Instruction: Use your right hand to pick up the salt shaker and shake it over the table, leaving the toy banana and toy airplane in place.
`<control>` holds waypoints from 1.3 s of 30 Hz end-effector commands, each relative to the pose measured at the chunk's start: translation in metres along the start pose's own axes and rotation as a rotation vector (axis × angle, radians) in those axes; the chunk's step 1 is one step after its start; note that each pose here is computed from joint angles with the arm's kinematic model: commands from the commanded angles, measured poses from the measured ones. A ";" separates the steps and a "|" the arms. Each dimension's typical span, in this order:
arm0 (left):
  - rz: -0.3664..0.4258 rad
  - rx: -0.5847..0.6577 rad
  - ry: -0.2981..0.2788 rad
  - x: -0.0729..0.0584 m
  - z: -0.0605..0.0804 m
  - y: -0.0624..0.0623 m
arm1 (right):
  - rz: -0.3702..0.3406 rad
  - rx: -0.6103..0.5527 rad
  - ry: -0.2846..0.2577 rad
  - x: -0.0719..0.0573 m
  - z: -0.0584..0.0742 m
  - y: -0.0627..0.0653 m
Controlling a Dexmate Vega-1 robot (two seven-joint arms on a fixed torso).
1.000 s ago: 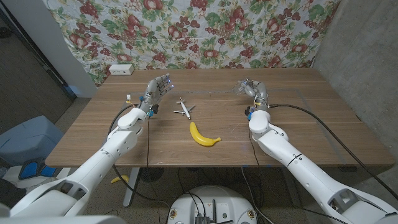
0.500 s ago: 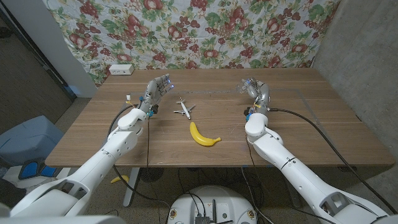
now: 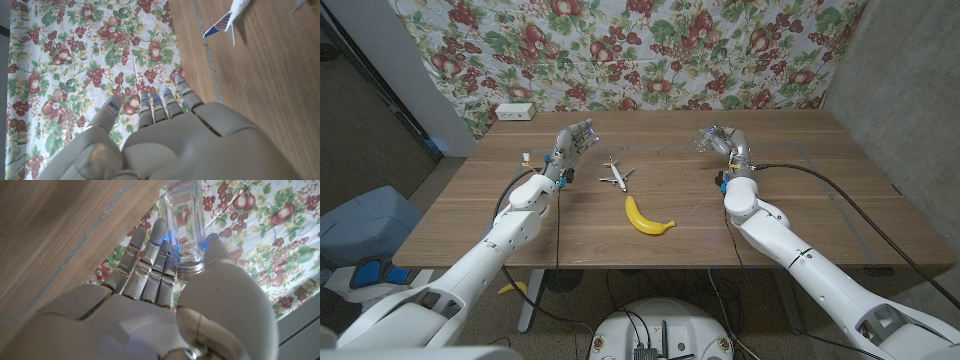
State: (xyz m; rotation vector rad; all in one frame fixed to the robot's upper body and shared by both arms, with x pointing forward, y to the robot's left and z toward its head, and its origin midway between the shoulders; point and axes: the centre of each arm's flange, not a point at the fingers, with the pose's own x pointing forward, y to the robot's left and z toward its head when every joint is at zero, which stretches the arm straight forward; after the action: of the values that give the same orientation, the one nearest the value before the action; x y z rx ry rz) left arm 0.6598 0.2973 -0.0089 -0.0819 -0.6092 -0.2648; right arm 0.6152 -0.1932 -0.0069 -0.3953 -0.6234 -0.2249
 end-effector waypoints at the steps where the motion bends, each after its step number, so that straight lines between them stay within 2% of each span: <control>1: -0.001 -0.001 0.000 0.001 0.000 0.001 | 0.256 -0.109 0.030 0.012 0.007 -0.002; 10: -0.003 0.002 0.000 0.001 0.002 0.002 | 0.308 -0.138 0.047 0.016 0.010 0.000; 26: -0.006 0.005 0.002 0.000 0.003 0.001 | 0.294 -0.132 0.035 0.014 0.010 0.000; 34: -0.006 0.006 0.000 -0.001 0.003 0.000 | 0.219 -0.103 -0.002 0.008 0.008 -0.002; 39: -0.005 0.007 -0.001 -0.002 0.004 -0.001 | 0.102 -0.058 -0.029 0.001 0.004 -0.003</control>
State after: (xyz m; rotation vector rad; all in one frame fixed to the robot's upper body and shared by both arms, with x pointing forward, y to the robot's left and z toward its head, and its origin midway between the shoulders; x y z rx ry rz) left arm 0.6573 0.2979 -0.0062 -0.0754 -0.6124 -0.2714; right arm 0.6166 -0.1907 0.0145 -0.5822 -0.5635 -0.0297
